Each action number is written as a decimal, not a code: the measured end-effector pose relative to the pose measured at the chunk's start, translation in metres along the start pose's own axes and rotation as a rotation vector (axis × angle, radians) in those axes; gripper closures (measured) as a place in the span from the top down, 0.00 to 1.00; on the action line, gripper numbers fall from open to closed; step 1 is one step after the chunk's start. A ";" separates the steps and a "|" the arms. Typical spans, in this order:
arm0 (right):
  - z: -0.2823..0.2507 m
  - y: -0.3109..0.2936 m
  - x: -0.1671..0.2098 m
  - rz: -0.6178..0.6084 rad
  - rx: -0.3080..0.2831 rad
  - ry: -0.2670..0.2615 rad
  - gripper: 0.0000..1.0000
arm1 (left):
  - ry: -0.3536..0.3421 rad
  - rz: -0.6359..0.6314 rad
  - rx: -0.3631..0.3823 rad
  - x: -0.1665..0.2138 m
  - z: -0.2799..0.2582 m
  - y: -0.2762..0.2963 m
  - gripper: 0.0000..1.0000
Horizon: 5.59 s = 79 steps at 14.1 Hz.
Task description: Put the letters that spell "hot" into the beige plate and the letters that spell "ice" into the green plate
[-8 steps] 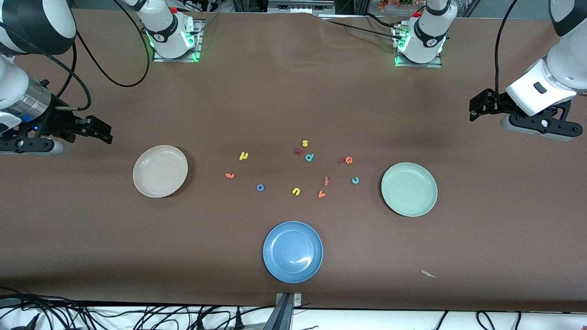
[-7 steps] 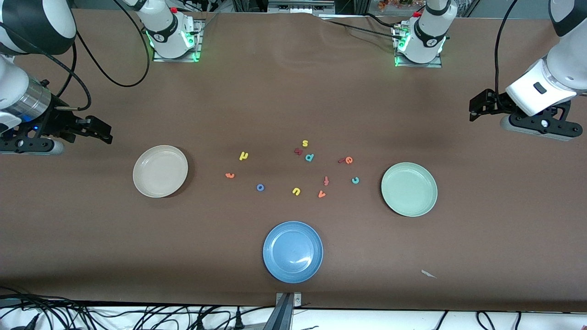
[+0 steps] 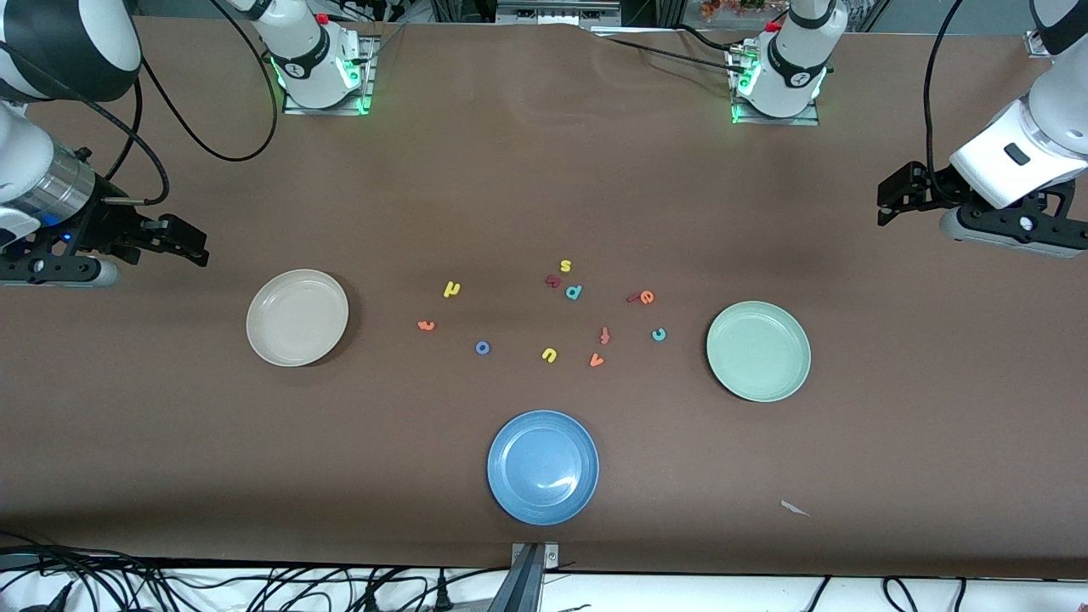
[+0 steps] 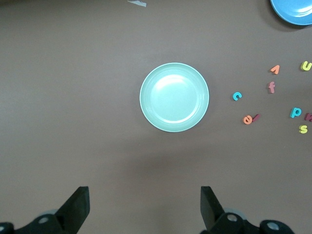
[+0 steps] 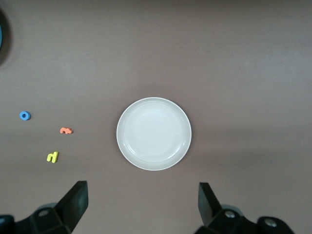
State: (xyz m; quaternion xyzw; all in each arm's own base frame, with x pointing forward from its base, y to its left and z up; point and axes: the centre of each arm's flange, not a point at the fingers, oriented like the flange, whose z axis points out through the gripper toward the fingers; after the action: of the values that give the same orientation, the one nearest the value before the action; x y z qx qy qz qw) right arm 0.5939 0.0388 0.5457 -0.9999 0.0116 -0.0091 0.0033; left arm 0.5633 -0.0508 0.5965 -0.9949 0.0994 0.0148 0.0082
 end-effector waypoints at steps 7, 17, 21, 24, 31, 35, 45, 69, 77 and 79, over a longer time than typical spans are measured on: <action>0.000 0.001 0.000 0.002 0.000 -0.002 1.00 | -0.005 -0.002 -0.001 0.001 0.002 -0.001 1.00; 0.000 0.003 -0.001 0.005 -0.001 -0.006 1.00 | -0.008 -0.002 -0.001 0.001 0.003 -0.001 1.00; 0.000 0.003 -0.001 0.005 -0.002 -0.011 1.00 | -0.010 -0.002 -0.001 0.002 0.004 -0.001 1.00; 0.000 0.003 -0.001 0.005 -0.002 -0.012 1.00 | -0.011 -0.002 -0.001 0.002 0.005 -0.001 1.00; 0.001 0.003 -0.001 0.005 -0.002 -0.012 1.00 | -0.012 -0.002 -0.001 0.002 0.004 -0.001 1.00; 0.001 0.003 -0.001 0.005 -0.002 -0.012 1.00 | -0.012 -0.003 -0.001 0.002 0.004 -0.002 1.00; 0.001 0.003 -0.001 0.005 -0.002 -0.013 1.00 | -0.030 -0.006 -0.004 0.005 0.013 -0.004 1.00; 0.001 0.003 -0.001 0.005 -0.002 -0.013 1.00 | -0.085 -0.001 -0.011 0.024 0.049 -0.003 1.00; 0.001 0.003 -0.001 0.005 -0.002 -0.013 1.00 | -0.078 -0.009 -0.011 0.035 0.058 -0.009 1.00; 0.001 0.003 -0.001 0.005 -0.002 -0.013 1.00 | -0.081 -0.015 -0.012 0.036 0.061 -0.013 1.00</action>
State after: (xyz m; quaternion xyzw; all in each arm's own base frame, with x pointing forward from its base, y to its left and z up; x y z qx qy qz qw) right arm 0.5924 0.0356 0.5451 -0.9999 0.0143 -0.0028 0.0025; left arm 0.5999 -0.0441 0.5350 -0.9942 0.0914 0.0556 0.0065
